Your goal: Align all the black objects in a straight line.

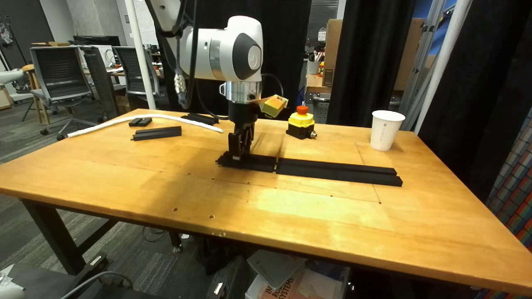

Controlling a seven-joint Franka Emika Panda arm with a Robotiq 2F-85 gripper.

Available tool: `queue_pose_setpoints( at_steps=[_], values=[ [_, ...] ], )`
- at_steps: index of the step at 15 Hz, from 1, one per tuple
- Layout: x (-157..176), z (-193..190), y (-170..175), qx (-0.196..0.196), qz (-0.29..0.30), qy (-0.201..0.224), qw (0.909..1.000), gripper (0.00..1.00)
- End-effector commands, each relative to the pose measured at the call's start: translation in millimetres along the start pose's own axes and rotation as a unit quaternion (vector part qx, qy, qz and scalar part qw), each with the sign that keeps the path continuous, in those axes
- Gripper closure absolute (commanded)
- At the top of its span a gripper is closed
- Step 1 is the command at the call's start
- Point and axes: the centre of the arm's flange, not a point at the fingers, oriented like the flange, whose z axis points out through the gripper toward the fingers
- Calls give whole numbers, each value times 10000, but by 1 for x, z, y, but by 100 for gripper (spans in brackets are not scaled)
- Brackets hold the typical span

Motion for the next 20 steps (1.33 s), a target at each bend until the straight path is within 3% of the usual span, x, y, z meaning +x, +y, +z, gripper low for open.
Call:
queue_pose_setpoints(
  at_steps=[1,12,20],
  values=[
    [-7,0,-3,-130,-47,-75,9999,55],
    [-17,7,-9,-689,161,-57,9975,55],
    [-19,6,-12,-605,666,137,9958,55]
  ],
)
